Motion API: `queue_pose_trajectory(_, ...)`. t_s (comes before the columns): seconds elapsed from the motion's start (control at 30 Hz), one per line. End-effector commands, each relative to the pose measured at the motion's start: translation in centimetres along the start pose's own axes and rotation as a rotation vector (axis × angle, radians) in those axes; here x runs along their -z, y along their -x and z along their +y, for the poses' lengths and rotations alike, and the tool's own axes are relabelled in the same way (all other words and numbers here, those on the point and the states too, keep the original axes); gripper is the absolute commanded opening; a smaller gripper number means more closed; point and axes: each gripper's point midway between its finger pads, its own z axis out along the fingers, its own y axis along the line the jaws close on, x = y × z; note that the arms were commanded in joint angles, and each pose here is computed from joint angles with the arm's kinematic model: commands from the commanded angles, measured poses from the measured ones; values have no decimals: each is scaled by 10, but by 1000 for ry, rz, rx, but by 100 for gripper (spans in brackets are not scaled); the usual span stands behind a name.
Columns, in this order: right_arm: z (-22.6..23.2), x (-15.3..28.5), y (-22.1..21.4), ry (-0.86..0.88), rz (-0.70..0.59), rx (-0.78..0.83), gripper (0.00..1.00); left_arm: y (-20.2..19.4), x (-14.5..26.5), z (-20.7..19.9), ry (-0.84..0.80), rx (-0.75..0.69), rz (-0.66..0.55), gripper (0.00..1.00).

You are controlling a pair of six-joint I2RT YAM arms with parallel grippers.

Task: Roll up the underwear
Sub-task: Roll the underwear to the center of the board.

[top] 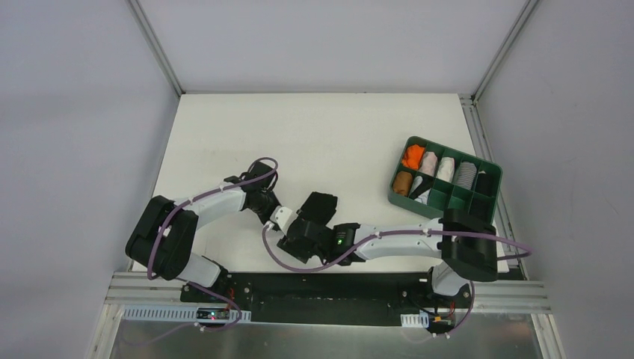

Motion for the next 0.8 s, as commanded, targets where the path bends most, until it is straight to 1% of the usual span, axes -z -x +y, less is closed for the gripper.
queue_pose_trajectory(0.0, -6, -17, -5, -78, -22, 133, 65, -5, 1, 16, 83, 4, 29, 0)
queue_pose_trajectory(0.07, -2, -24, -3, -70, -35, 137, 65, -5, 1, 16, 86, 6, 30, 0)
queue_pose_trajectory(0.23, 0, -42, -17, -80, -1, 151, 64, -4, 3, 15, 87, 9, 30, 0)
queue_pose_trajectory(0.33, -5, -50, -23, -125, 11, 157, 62, -4, 4, 16, 86, 8, 26, 0)
queue_pose_trajectory(0.4, -13, -53, -27, -184, 14, 149, 59, -4, 5, 16, 85, 6, 21, 0)
queue_pose_trajectory(0.47, -19, -54, -30, -222, 5, 134, 54, -3, 6, 15, 84, 3, 18, 0)
queue_pose_trajectory(0.57, -21, -53, -35, -230, -7, 103, 39, -3, 8, 12, 76, -3, 17, 0)
queue_pose_trajectory(0.6, -20, -52, -36, -229, -10, 92, 34, -2, 9, 12, 74, -5, 16, 0)
queue_pose_trajectory(0.7, -17, -51, -36, -210, -24, 56, 24, -1, 10, 10, 74, -13, 16, 0)
queue_pose_trajectory(0.77, -12, -50, -35, -169, -34, 30, 16, 0, 12, 8, 69, -21, 10, 0)
